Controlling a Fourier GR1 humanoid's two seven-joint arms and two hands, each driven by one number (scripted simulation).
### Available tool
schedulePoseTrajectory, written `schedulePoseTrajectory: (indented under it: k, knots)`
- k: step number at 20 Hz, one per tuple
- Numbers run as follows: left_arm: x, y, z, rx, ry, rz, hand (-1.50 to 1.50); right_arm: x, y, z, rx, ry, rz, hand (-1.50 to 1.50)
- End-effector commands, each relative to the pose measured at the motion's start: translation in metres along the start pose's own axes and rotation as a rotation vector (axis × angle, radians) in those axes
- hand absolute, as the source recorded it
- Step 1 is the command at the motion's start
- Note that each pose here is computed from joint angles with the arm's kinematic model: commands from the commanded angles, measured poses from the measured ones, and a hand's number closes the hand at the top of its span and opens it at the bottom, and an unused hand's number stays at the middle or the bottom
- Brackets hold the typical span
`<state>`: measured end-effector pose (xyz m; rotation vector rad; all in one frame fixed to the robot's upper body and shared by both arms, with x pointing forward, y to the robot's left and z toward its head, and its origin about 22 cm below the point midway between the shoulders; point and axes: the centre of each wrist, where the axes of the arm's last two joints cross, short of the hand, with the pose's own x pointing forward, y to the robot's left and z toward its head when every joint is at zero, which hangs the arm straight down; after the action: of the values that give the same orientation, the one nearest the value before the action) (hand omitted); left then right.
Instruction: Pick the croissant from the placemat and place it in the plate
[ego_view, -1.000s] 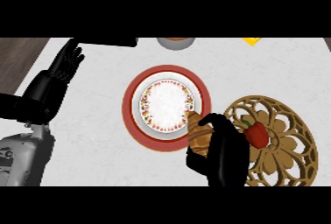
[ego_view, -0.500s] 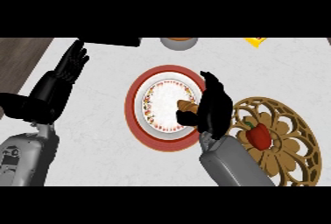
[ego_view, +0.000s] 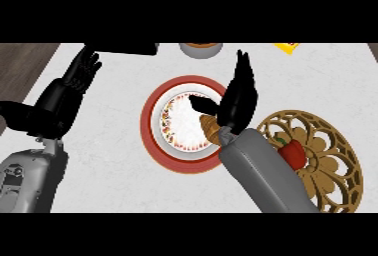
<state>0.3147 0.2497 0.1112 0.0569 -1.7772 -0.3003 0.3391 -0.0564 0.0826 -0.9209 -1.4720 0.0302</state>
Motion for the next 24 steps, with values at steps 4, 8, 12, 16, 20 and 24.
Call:
schedulePoseTrajectory:
  k: [4,8,12,16,20,24]
  knots:
    - [-0.004,-0.001,0.002,0.041,0.030,0.000,0.00,0.003,0.011,0.010,-0.099,0.079,-0.252,-1.50]
    - [-0.007,0.025,0.007,0.072,0.032,-0.019,0.00,-0.014,0.005,0.026,-0.123,0.079,-0.331,-1.50]
    - [-0.016,0.025,0.024,0.109,0.049,-0.008,0.00,-0.035,-0.021,0.049,-0.153,0.061,-0.346,-1.50]
    - [-0.011,0.041,0.028,0.078,0.052,-0.005,0.00,-0.078,-0.057,0.074,-0.115,0.042,-0.313,-1.50]
    - [0.004,0.025,0.034,0.094,0.039,-0.017,0.00,-0.079,-0.089,0.089,-0.129,0.022,-0.294,-1.50]
    - [-0.021,0.020,0.030,0.084,0.039,-0.010,0.00,-0.103,-0.124,0.111,-0.133,0.027,-0.267,-1.50]
